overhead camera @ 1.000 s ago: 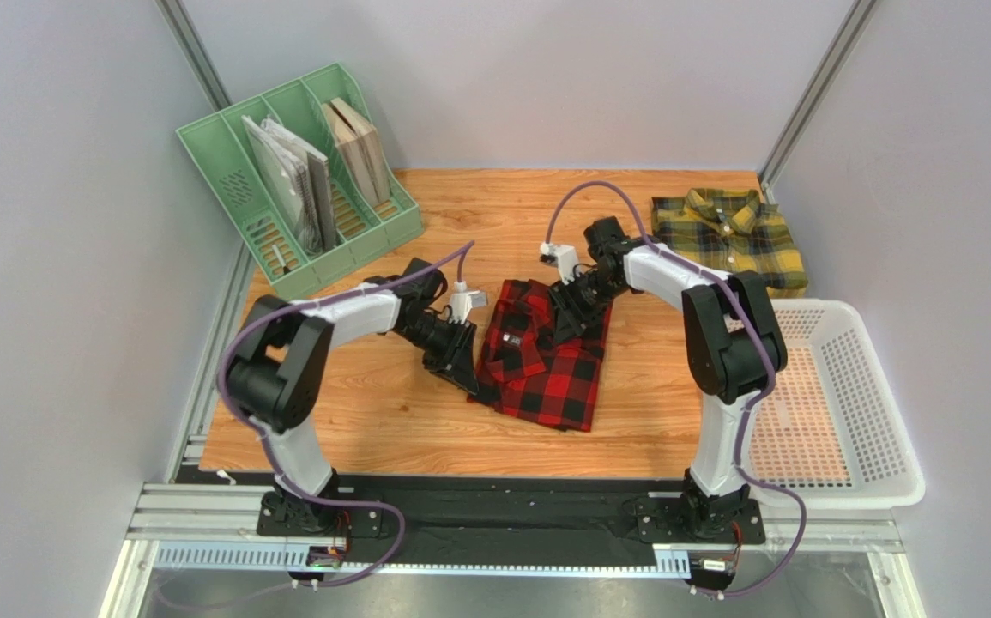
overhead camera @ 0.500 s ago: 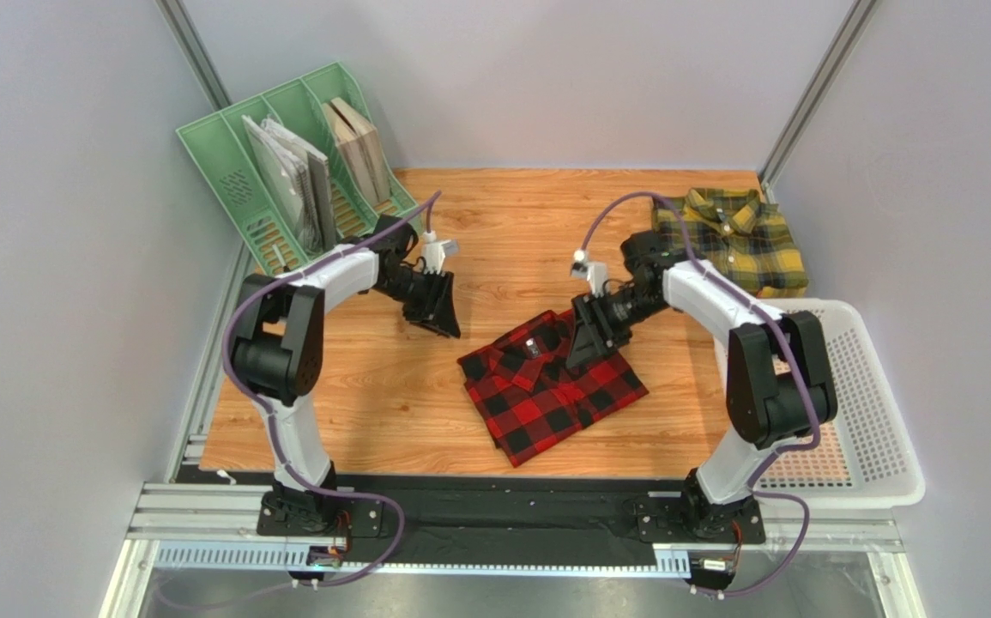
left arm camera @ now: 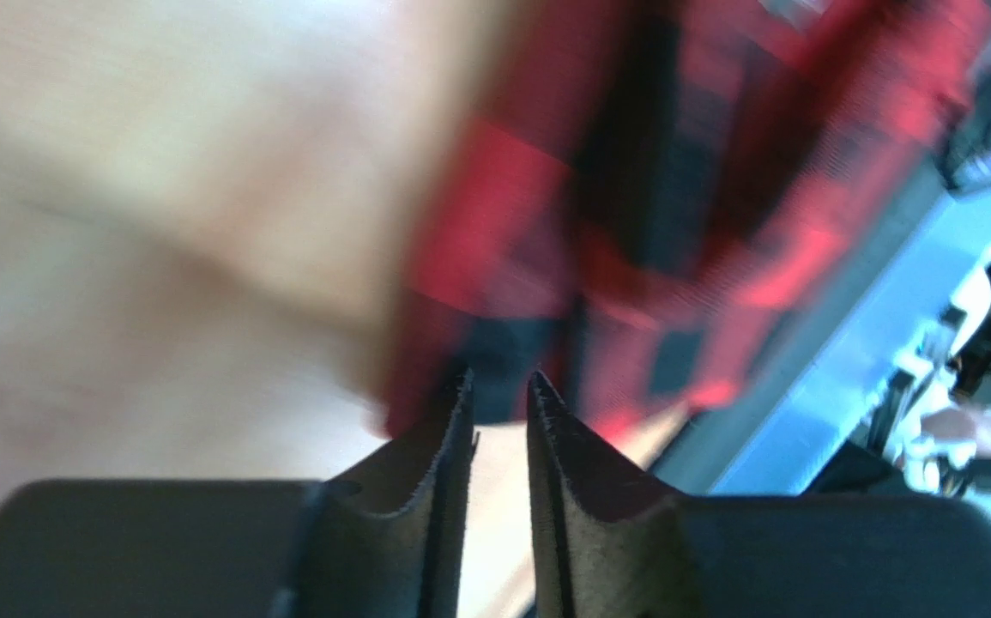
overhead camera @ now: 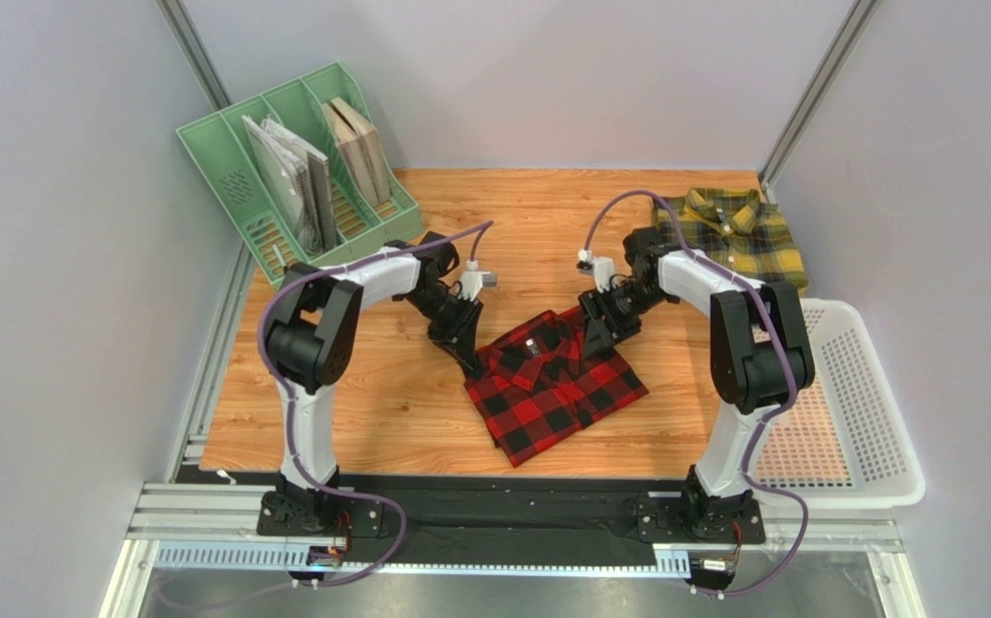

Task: Fold and stack the long sleeve shirts
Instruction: Fold the shirt

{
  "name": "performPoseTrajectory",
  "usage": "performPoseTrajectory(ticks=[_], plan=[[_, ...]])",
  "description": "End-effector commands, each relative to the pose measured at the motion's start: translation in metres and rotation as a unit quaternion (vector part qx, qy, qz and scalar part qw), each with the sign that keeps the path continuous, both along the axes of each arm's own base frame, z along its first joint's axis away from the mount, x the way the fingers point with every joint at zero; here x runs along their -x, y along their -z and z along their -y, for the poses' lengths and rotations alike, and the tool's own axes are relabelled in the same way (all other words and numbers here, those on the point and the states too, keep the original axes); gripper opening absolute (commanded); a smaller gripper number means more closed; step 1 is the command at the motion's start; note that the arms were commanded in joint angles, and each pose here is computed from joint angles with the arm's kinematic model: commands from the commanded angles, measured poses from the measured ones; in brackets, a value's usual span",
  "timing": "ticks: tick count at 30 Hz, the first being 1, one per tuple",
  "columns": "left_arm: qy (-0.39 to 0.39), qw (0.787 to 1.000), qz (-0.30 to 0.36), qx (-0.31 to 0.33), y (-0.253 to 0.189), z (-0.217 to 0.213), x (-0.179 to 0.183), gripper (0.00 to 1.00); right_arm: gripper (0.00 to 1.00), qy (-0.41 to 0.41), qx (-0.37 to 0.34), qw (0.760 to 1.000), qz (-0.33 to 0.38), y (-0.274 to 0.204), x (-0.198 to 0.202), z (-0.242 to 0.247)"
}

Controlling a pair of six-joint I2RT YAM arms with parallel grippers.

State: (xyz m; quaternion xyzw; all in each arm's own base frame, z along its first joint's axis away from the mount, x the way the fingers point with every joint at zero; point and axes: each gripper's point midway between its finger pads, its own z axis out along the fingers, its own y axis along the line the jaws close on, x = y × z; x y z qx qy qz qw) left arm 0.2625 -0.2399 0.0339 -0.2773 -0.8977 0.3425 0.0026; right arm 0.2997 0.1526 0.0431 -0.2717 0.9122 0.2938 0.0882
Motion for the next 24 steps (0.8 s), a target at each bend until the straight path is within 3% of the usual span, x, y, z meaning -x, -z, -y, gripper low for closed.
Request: performPoseTrajectory(ticks=[1, 8, 10, 11, 14, 18, 24], plan=[[-0.02, 0.999, 0.018, -0.034, 0.011, -0.022, -0.04, 0.25, 0.54, 0.001, -0.01, 0.999, -0.03, 0.009, 0.025, 0.0], [-0.044, 0.995, 0.082, -0.024, -0.014, -0.034, -0.086, 0.27, 0.52, 0.02, -0.087, 0.992, -0.09, -0.028, 0.074, -0.014], [-0.042, 0.996, 0.08, 0.002, -0.022, -0.034, -0.077, 0.36, 0.53, 0.023, -0.096, 0.993, -0.06, -0.048, 0.068, -0.014], [-0.045, 0.994, 0.089, 0.038, -0.039, -0.03, -0.075, 0.44, 0.54, 0.03, -0.092, 0.994, -0.042, -0.052, 0.062, -0.008], [-0.042, 0.992, 0.09, 0.075, -0.056, -0.027, -0.055, 0.54, 0.57, 0.047, -0.062, 0.996, 0.032, -0.065, 0.033, 0.009], [-0.03, 0.991, 0.101, 0.077, -0.06, -0.026, -0.036, 0.61, 0.61, 0.042, -0.014, 0.996, 0.083, -0.058, 0.007, 0.024], [-0.016, 0.995, 0.086, 0.056, -0.051, -0.033, -0.026, 0.63, 0.62, 0.039, -0.009, 0.997, 0.065, -0.041, -0.015, 0.02]])
